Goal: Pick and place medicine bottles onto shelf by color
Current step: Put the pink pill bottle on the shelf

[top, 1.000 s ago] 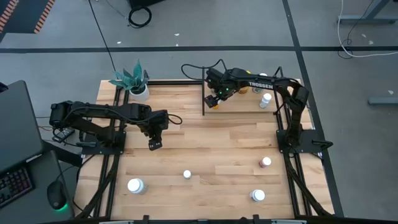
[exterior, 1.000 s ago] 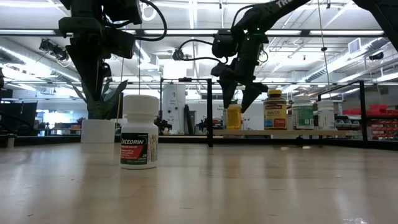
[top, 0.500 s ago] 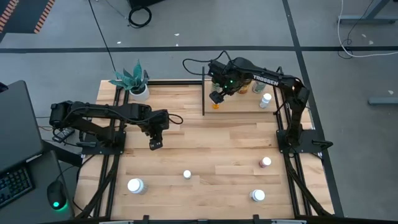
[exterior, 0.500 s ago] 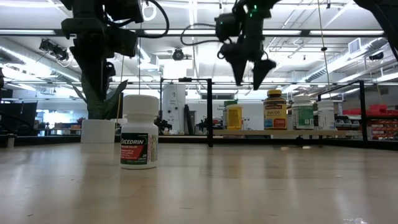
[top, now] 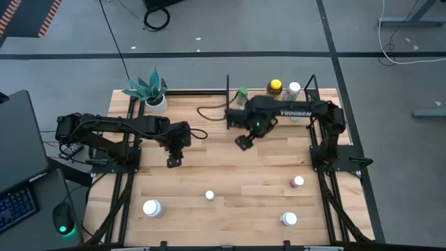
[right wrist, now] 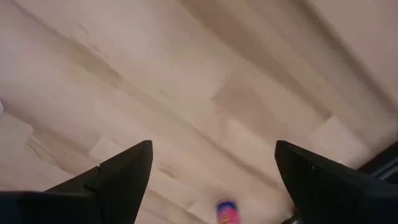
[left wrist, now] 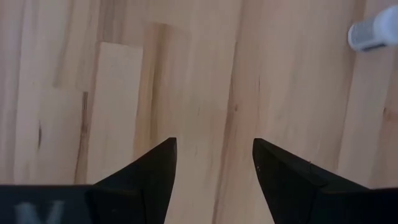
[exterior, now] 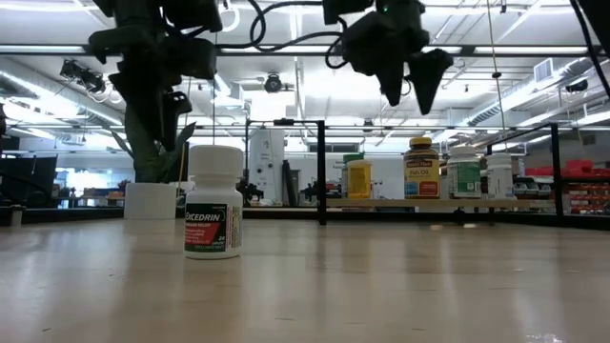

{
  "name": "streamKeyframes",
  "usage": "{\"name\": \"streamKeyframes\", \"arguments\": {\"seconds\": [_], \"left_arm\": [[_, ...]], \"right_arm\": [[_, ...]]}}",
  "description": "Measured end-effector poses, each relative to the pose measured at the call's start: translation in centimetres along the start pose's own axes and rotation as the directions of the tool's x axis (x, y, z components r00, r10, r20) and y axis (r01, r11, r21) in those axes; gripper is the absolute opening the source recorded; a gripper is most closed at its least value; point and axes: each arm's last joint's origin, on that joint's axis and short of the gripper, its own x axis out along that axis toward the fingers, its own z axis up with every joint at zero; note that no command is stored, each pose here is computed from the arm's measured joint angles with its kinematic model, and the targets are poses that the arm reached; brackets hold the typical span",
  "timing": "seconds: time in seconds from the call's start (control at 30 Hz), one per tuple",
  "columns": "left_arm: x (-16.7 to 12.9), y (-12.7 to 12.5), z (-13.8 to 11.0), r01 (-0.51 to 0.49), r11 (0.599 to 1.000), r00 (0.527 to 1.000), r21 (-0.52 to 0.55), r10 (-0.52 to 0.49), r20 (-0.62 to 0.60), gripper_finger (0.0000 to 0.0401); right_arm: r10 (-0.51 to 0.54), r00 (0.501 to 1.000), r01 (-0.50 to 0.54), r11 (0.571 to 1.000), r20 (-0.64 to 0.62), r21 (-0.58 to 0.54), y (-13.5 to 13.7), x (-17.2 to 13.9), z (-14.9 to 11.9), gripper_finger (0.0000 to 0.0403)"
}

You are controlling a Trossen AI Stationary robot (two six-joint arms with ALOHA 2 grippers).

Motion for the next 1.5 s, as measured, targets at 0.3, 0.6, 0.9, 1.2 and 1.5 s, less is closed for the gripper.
{"name": "streamKeyframes", "arguments": {"seconds": [0.3, 0.6, 0.9, 1.2, 1.5], "left_arm": [[0.0, 0.0, -0.7, 0.005, 0.995, 0.997, 0.1, 0.002, -0.073, 0.0215], [0.0, 0.0, -0.4, 0.006, 0.988, 0.999, 0.155, 0.001, -0.045, 0.0212], [-0.1, 0.7, 0.1, -0.008, 0.997, 1.0, 0.073, 0.008, 0.006, 0.0209], [-0.1, 0.9, 0.0, -0.01, 0.999, 1.0, -0.036, 0.01, -0.004, 0.0207], [-0.1, 0.8, -0.1, -0.012, 0.992, 1.0, -0.127, 0.01, -0.014, 0.0209]], "right_arm": [[-0.039, 0.997, 0.023, 0.976, 0.069, 0.215, 1.3, -0.2, -8.2, 0.0341], [0.097, 0.994, -0.109, 0.848, 0.05, 0.519, -2.0, 2.6, -17.7, 0.0318], [0.047, 0.999, -0.036, 0.832, -0.005, 0.553, -2.9, 6.3, -20.7, 0.032], [0.011, 1.0, -0.009, 0.847, -0.002, 0.532, -4.5, 9.3, -22.2, 0.0323], [-0.02, 1.0, 0.017, 0.858, 0.001, 0.514, -6.4, 11.2, -22.6, 0.0323]]}}
